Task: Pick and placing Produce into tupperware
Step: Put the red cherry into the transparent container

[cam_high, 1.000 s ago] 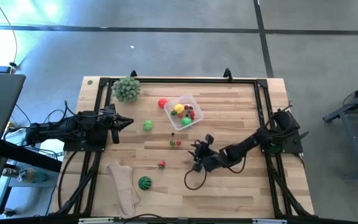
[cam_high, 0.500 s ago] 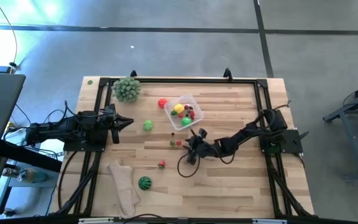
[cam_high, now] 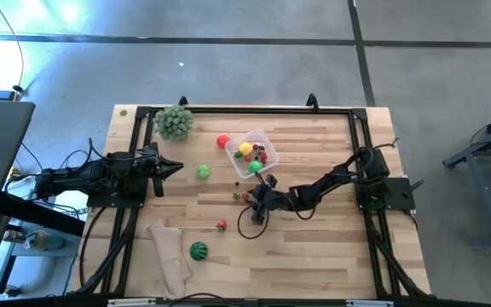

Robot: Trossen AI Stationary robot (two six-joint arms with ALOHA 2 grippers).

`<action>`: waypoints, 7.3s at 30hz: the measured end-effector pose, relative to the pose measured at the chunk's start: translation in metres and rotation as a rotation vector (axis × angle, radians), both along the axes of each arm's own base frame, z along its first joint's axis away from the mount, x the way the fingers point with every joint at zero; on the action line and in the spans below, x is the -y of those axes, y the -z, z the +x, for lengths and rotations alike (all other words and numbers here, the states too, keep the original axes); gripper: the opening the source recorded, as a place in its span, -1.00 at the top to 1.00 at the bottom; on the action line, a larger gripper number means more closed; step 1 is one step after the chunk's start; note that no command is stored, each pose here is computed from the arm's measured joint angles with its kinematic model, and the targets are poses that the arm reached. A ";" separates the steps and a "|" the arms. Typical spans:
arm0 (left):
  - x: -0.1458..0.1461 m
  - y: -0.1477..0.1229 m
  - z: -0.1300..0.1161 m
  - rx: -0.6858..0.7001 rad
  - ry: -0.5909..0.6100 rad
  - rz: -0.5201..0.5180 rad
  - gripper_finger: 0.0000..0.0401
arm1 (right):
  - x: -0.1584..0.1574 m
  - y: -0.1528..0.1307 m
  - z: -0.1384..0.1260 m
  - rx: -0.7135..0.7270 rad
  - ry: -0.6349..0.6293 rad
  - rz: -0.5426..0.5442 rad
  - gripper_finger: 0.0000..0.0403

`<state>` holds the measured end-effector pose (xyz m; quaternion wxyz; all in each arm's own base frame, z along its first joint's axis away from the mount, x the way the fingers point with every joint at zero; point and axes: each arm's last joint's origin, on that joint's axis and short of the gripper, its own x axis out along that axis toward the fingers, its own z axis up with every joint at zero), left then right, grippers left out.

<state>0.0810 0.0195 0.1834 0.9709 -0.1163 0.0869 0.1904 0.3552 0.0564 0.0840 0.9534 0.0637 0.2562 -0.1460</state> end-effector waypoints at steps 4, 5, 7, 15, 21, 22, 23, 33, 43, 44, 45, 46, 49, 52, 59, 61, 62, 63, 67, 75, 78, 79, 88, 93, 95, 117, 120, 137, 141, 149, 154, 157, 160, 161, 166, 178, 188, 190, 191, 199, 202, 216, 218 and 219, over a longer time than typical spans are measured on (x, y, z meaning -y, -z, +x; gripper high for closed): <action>0.000 0.000 0.000 0.000 0.000 0.000 0.92 | -0.002 0.004 0.009 -0.039 0.001 -0.023 0.15; 0.000 0.000 0.000 0.000 0.000 0.000 0.92 | -0.002 0.005 0.011 -0.045 0.000 -0.028 0.14; 0.000 0.000 0.000 0.000 0.000 0.000 0.92 | -0.003 0.005 0.015 -0.048 0.000 -0.035 0.14; 0.000 0.000 0.000 0.001 0.000 0.000 0.92 | -0.002 0.006 0.019 -0.051 -0.001 -0.037 0.14; 0.000 0.000 0.000 0.000 0.000 0.000 0.92 | -0.002 0.006 0.019 -0.058 -0.009 -0.042 0.18; 0.000 0.000 0.000 0.000 0.000 0.000 0.92 | -0.002 0.006 0.019 -0.059 -0.010 -0.042 0.20; 0.000 0.000 0.000 0.000 0.000 0.000 0.92 | -0.002 0.007 0.018 -0.060 -0.009 -0.040 0.22; 0.000 0.000 0.000 0.001 0.000 0.000 0.92 | -0.002 0.008 0.017 -0.076 0.004 -0.012 0.34; 0.000 0.000 0.000 0.000 0.000 0.000 0.92 | -0.002 0.009 0.016 -0.083 0.005 -0.011 0.34; 0.000 0.000 0.000 0.000 0.000 0.000 0.92 | -0.002 0.009 0.016 -0.083 0.005 -0.011 0.34; 0.000 0.000 0.000 0.000 0.000 0.000 0.92 | -0.002 0.009 0.016 -0.084 0.005 -0.011 0.35; 0.000 0.000 0.000 0.001 0.000 0.000 0.92 | -0.002 0.009 0.016 -0.084 0.005 -0.011 0.36; 0.000 0.000 0.000 0.001 0.000 0.000 0.92 | -0.002 0.009 0.016 -0.085 0.000 -0.007 0.42; 0.000 0.000 0.000 0.000 0.000 0.000 0.92 | -0.002 0.009 0.016 -0.086 -0.004 -0.004 0.49; 0.000 0.000 0.000 0.000 0.000 0.000 0.92 | -0.002 0.009 0.017 -0.076 -0.009 -0.004 0.49; 0.000 0.000 0.000 0.000 0.000 0.000 0.92 | -0.002 0.009 0.017 -0.075 -0.013 -0.007 0.49; 0.000 0.000 0.000 0.000 0.000 0.000 0.92 | -0.002 0.009 0.017 -0.075 -0.013 -0.007 0.49; 0.000 0.000 0.000 0.000 0.000 0.000 0.92 | -0.002 0.009 0.017 -0.075 -0.014 -0.007 0.49; 0.000 0.000 0.000 0.000 0.000 0.000 0.92 | -0.002 0.009 0.017 -0.074 -0.015 -0.007 0.49; 0.000 0.000 0.000 0.000 0.000 0.000 0.92 | -0.010 -0.008 0.013 -0.080 -0.075 -0.030 0.49; 0.000 0.000 0.000 0.000 0.000 0.000 0.92 | -0.016 -0.026 0.011 -0.050 -0.087 -0.032 0.49; 0.000 0.000 0.000 0.001 0.000 0.000 0.92 | -0.018 -0.031 0.009 -0.049 -0.091 -0.034 0.49; 0.000 0.000 0.000 0.001 0.000 0.000 0.92 | -0.036 -0.103 -0.012 0.057 -0.139 -0.176 0.49; 0.000 0.000 0.000 0.000 0.000 0.000 0.92 | -0.030 -0.157 -0.030 0.181 -0.109 -0.300 0.49; 0.000 0.000 0.000 0.000 0.000 0.000 0.92 | -0.023 -0.176 -0.038 0.216 -0.088 -0.350 0.49; 0.000 0.000 0.000 0.001 0.000 0.000 0.92 | 0.139 -0.203 0.008 -0.304 0.006 -0.002 0.49; 0.000 0.000 0.000 0.001 0.000 0.000 0.92 | 0.158 -0.178 0.020 -0.376 0.018 0.039 0.49; 0.000 0.000 0.000 0.001 0.000 0.000 0.92 | 0.213 -0.117 0.020 -0.593 0.135 0.109 0.49; 0.000 0.000 0.000 0.000 0.000 0.000 0.92 | 0.213 -0.109 0.023 -0.592 0.105 0.138 0.49; 0.000 0.000 0.000 0.001 0.000 0.000 0.92 | 0.216 -0.104 0.024 -0.604 0.100 0.131 0.49; 0.000 0.000 0.000 0.000 0.000 0.000 0.92 | 0.215 -0.103 0.024 -0.602 0.091 0.137 0.49; 0.000 0.000 0.000 0.001 0.000 0.000 0.92 | 0.215 -0.103 0.024 -0.601 0.089 0.139 0.47; 0.000 0.000 0.000 0.000 0.000 0.000 0.92 | 0.215 -0.103 0.024 -0.601 0.089 0.139 0.43; 0.000 0.000 0.000 0.000 -0.001 0.000 0.92 | 0.215 -0.103 0.024 -0.601 0.089 0.139 0.42; 0.000 0.000 0.000 0.001 0.000 0.000 0.92 | 0.215 -0.103 0.024 -0.601 0.089 0.139 0.35; 0.000 0.000 0.000 0.001 0.000 0.000 0.92 | 0.214 -0.104 0.024 -0.601 0.088 0.138 0.33; 0.000 0.000 0.000 0.001 0.000 0.000 0.92 | 0.214 -0.104 0.025 -0.591 0.072 0.154 0.33; 0.000 0.000 0.000 0.001 0.000 0.000 0.92 | 0.213 -0.104 0.025 -0.581 0.059 0.166 0.32; 0.000 0.000 0.000 0.001 0.000 0.000 0.92 | 0.213 -0.105 0.026 -0.577 0.057 0.167 0.32; 0.000 0.000 0.000 0.000 0.000 0.000 0.92 | 0.213 -0.105 0.026 -0.569 0.039 0.186 0.32; 0.000 0.000 0.000 0.001 0.000 0.000 0.92 | 0.212 -0.105 0.026 -0.567 0.032 0.191 0.32; 0.000 0.000 0.000 0.001 0.000 0.000 0.92 | 0.210 -0.105 0.027 -0.547 -0.020 0.235 0.32; 0.000 0.000 0.000 0.000 0.000 0.000 0.92 | 0.210 -0.105 0.027 -0.544 -0.031 0.243 0.32; 0.000 0.000 0.000 0.001 0.000 0.000 0.92 | 0.210 -0.105 0.027 -0.543 -0.033 0.245 0.32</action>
